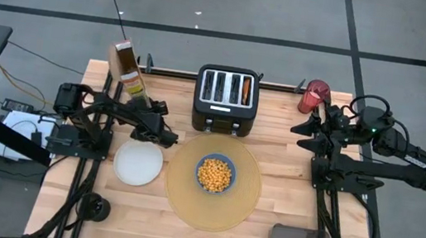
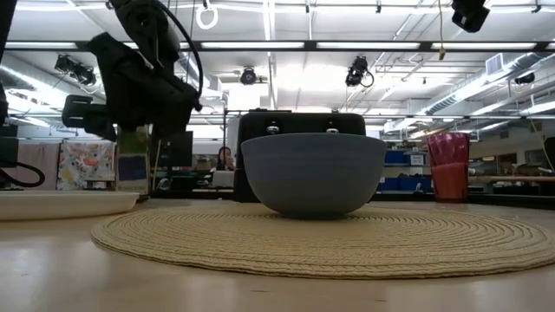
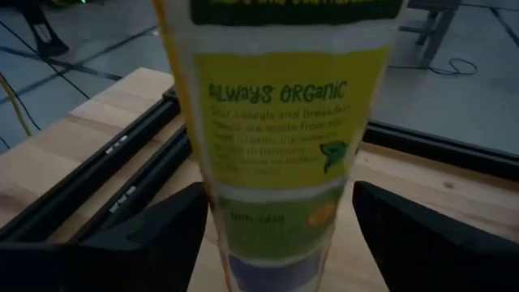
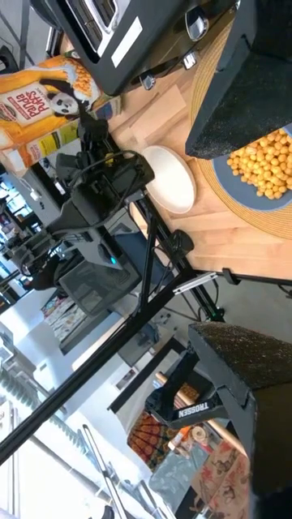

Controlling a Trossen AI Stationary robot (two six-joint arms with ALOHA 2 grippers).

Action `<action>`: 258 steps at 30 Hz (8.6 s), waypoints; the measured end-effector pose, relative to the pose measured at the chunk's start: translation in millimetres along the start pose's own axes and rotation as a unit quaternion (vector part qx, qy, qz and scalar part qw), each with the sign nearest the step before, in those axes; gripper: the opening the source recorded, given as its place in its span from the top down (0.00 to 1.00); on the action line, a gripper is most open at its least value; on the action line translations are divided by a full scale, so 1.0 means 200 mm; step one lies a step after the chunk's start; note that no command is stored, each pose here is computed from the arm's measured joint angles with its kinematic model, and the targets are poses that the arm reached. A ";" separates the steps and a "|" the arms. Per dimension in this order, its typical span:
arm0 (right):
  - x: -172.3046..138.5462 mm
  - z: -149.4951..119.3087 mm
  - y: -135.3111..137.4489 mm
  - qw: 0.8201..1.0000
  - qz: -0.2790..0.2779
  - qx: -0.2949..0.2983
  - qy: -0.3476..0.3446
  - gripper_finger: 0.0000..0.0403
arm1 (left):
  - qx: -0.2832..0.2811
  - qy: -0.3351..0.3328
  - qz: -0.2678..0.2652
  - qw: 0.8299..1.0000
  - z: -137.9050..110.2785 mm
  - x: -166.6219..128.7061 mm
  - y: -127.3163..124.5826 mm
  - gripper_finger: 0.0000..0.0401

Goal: Arrange a breakfast setting
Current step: Pour the cereal from the cereal box into the bowl, then put the plate on the placemat to the bottom left of the bowl, then put the toast bread on the white plate

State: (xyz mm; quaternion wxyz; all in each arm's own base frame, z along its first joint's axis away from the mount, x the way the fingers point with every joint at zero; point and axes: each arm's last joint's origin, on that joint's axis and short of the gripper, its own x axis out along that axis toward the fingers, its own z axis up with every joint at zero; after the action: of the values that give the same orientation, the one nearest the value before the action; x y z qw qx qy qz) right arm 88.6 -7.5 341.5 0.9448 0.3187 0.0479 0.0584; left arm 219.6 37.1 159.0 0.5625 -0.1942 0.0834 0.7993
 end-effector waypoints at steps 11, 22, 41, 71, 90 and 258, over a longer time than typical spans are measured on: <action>0.02 0.00 -0.01 1.000 -0.004 -0.007 0.006 0.14 | 0.034 0.099 -0.076 0.992 0.04 -0.27 0.07 0.22; 0.02 0.02 0.01 0.995 0.022 -0.091 -0.016 0.14 | 0.195 0.288 -0.353 0.869 0.39 -0.98 -0.06 0.22; 0.05 -0.02 0.09 0.988 0.121 -0.084 0.039 0.14 | 0.410 0.414 -0.415 0.699 0.21 -1.29 0.18 0.22; 0.51 -0.11 0.32 0.996 0.010 -0.078 0.036 0.14 | 0.567 0.389 -0.368 0.626 -0.36 -0.71 0.41 0.46; 0.52 -0.09 0.29 0.994 -0.009 -0.108 0.024 0.14 | 0.651 0.319 -0.434 0.534 -0.34 -0.73 0.39 0.96; 0.59 0.52 0.38 0.972 0.105 -0.201 -0.069 0.87 | 0.082 0.040 -0.770 0.632 1.32 -1.02 -0.06 0.47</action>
State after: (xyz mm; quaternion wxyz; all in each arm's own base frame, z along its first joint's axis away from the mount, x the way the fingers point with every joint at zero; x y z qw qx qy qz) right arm 212.9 6.7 464.5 0.9791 0.1293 -0.0640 0.1432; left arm 234.1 -42.9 483.6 0.9833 -0.1726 -0.0090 0.0577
